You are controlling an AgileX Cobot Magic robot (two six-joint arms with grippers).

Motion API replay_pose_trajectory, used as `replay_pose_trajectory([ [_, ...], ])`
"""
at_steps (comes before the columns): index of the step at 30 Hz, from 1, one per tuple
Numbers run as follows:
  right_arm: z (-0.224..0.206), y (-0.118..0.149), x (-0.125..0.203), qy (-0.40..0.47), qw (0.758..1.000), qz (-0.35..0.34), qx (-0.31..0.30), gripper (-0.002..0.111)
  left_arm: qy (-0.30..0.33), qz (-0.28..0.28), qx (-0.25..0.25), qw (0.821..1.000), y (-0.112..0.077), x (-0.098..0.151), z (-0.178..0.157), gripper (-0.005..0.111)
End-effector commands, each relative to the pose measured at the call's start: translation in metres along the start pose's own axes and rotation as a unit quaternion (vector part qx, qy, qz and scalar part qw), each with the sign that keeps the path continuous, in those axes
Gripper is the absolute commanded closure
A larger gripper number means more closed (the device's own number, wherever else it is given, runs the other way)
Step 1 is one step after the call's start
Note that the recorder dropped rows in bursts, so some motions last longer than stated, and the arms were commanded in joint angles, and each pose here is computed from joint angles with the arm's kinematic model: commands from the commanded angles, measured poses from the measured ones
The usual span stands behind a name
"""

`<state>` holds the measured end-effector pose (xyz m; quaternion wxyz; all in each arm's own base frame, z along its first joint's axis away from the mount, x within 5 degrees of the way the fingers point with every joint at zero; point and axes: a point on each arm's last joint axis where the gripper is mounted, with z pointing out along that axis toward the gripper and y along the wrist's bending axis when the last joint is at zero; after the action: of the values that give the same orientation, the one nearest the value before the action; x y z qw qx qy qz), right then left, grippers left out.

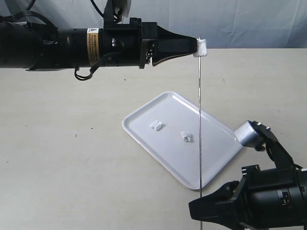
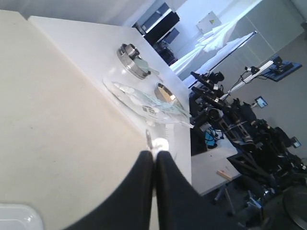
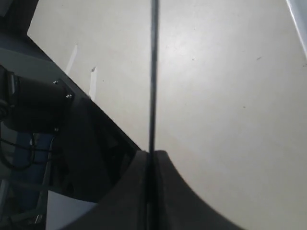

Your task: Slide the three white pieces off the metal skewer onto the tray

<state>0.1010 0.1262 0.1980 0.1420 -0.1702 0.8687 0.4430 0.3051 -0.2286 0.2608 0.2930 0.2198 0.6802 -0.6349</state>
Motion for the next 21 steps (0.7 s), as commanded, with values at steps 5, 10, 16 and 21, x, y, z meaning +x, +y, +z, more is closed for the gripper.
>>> replay_pose_trajectory([
  [5, 0.001, -0.001, 0.003, 0.011, 1.0, 0.003, -0.001, 0.109, -0.045, 0.006, -0.038, 0.998, 0.014, -0.021, -0.018, 0.107],
  [10, 0.001, -0.001, 0.004, 0.012, 1.0, 0.004, -0.002, 0.109, -0.039, 0.011, -0.069, 0.997, 0.024, -0.025, -0.029, 0.107],
  [16, 0.0, -0.002, -0.004, -0.011, 1.0, 0.0, 0.014, 0.109, 0.084, -0.029, -0.156, 0.984, 0.064, 0.011, -0.024, 0.107],
  [21, -0.004, -0.005, -0.022, -0.074, 0.995, 0.009, 0.063, 0.109, 0.141, -0.144, -0.203, 0.958, 0.11, 0.053, -0.014, 0.107],
])
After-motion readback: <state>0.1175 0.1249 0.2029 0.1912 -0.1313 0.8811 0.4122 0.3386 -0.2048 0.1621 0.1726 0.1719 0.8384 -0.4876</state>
